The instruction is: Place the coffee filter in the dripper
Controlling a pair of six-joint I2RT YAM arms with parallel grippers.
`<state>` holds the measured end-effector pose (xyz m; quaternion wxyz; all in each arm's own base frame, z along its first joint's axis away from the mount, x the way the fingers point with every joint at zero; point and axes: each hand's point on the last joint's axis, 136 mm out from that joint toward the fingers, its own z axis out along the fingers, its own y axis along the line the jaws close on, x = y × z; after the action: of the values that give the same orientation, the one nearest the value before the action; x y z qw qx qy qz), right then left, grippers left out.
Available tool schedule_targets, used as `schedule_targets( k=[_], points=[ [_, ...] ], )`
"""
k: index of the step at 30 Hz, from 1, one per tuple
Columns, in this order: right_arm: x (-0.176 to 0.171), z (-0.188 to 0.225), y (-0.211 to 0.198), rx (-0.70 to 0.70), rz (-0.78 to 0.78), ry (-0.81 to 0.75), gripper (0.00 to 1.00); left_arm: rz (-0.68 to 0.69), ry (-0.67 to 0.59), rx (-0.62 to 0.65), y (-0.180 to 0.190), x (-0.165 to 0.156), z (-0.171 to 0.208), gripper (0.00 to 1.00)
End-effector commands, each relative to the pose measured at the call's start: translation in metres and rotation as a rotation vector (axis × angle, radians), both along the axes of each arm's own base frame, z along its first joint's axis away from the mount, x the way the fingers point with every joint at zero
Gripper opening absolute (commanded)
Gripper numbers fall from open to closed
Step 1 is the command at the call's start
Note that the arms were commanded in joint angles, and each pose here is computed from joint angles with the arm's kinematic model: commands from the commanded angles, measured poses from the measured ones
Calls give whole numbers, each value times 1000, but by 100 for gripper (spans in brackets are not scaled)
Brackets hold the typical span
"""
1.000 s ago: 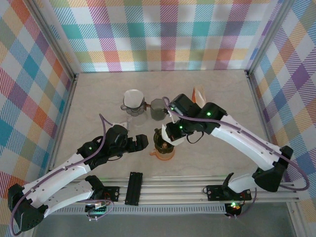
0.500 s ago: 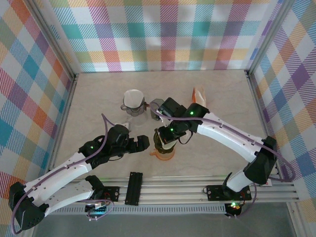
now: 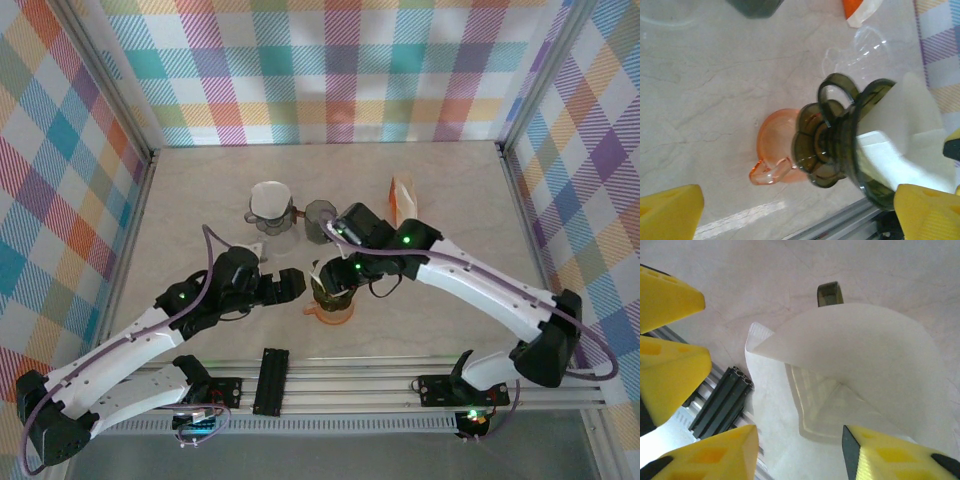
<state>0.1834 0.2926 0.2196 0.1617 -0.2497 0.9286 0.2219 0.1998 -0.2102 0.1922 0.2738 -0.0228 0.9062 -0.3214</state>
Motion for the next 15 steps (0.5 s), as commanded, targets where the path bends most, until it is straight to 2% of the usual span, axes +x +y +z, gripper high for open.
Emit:
schedule_targets(
  k=[1,4,8,12,14,15],
  points=[
    [0,15,-7,49,-32,-54,57,-39,-75,-60,-15,11,34,94],
    [4,22,-21,46,-75,-113,65,-80,-75,-51,-27,16,39,90],
    [12,17,-41,-18,-132,-175,70,-131,-57,-25,-43,22,38,84],
    [14,4,-46,-52,-152,-175,71,-151,-31,29,-50,21,28,61],
    [16,-2,-48,-77,-154,-177,67,-143,-15,56,-46,20,20,51],
    [18,-5,-49,-89,-155,-179,63,-139,-9,67,-44,19,17,49]
  ],
)
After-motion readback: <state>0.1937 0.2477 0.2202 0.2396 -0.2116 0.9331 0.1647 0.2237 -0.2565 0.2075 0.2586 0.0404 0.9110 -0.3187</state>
